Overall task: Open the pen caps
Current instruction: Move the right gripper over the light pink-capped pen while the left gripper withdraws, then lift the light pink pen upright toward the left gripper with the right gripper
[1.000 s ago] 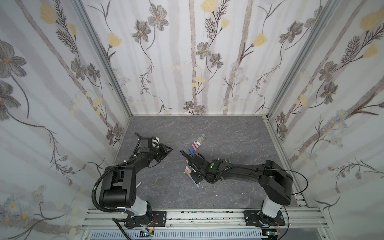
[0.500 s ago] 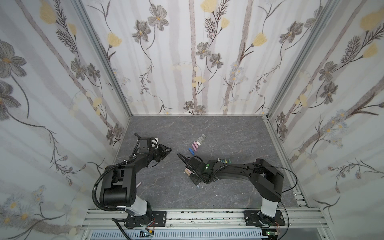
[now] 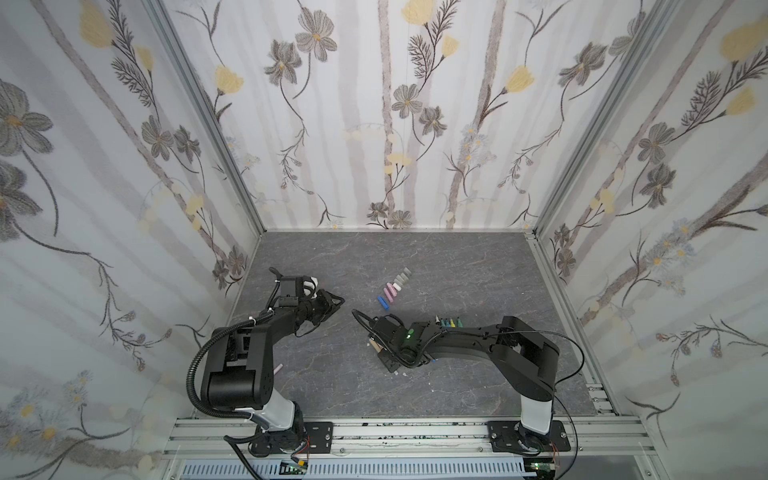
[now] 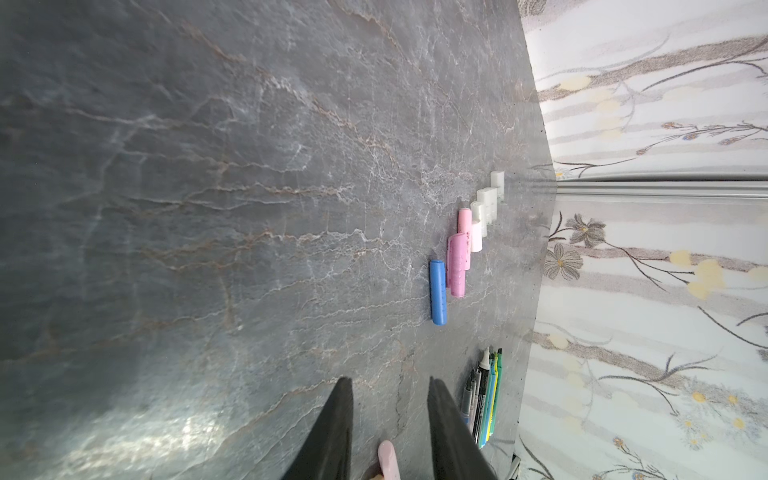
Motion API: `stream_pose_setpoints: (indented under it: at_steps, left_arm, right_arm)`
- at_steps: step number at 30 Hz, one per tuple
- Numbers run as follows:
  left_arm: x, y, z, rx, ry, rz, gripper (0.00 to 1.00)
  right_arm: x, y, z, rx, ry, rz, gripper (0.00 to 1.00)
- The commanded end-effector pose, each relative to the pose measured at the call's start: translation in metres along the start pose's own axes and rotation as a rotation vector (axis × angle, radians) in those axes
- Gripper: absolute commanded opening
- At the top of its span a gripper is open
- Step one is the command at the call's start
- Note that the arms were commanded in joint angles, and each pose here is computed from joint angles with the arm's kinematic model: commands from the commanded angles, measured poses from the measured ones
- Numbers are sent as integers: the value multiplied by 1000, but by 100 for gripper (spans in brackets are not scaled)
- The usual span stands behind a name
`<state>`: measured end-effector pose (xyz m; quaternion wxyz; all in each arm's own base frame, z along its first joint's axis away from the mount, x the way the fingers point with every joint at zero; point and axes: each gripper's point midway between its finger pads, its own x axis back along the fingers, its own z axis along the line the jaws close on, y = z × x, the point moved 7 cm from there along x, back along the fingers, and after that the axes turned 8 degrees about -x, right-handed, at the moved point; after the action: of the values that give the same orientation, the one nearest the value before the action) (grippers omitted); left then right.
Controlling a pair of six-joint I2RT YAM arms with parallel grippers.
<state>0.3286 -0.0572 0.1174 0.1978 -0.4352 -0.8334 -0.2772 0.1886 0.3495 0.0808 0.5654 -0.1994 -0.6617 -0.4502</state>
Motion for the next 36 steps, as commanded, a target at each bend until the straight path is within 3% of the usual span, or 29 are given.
stream_pose_setpoints:
  at_steps: [1,5,10,18,28,36]
  left_arm:
    - [-1,2,-2,-29,-23,-3,30]
    - [1,3,-6,-32,-33,-2,30]
    - [4,2,-12,-49,-43,6,31]
    - [3,-8,-34,-88,-87,39,32]
    - [-26,-45,-90,-138,-211,147,34]
    - [-39,-65,-127,-159,-282,179,34]
  right_arm:
    - [-8,-18,-4,3,-25,82,22]
    - [-7,-22,-6,1,-23,90,11]
    - [0,-17,-8,-4,-23,64,4]
    - [33,5,-35,-94,-11,-41,0]
    - [75,24,-72,-284,171,-199,0]
    - [83,31,-92,-384,207,-239,0]
